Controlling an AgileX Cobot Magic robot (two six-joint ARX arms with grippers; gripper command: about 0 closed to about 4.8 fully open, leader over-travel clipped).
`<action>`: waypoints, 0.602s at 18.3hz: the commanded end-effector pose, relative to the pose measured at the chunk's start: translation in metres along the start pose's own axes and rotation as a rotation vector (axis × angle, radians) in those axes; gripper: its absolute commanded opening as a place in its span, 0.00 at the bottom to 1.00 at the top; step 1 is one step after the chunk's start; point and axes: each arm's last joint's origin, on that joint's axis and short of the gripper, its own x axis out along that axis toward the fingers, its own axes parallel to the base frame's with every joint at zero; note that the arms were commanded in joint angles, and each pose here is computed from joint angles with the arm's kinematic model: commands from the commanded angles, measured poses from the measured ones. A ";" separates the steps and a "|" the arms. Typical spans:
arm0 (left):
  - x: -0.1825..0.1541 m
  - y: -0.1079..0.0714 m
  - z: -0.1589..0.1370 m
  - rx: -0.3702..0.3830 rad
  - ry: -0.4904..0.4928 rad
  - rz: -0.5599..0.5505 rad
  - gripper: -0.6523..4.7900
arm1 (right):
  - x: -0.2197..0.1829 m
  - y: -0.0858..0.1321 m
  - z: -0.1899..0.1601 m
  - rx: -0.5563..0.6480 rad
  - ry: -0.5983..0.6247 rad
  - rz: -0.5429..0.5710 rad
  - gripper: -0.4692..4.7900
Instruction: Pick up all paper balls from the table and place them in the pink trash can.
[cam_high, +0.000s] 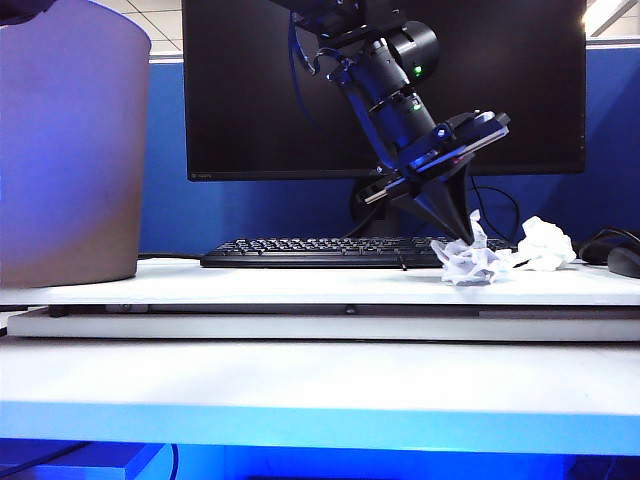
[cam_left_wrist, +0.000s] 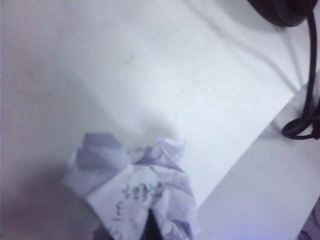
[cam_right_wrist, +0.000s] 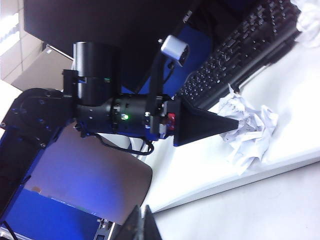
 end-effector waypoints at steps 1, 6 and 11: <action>-0.004 -0.002 0.002 0.004 -0.010 0.000 0.11 | 0.000 0.003 0.001 -0.019 0.004 0.028 0.08; -0.028 -0.002 0.003 0.017 -0.016 -0.003 0.11 | -0.002 0.018 0.002 -0.110 0.113 0.236 0.08; -0.091 0.002 0.010 0.013 -0.112 0.036 0.11 | -0.008 0.036 0.006 -0.251 0.152 0.441 0.08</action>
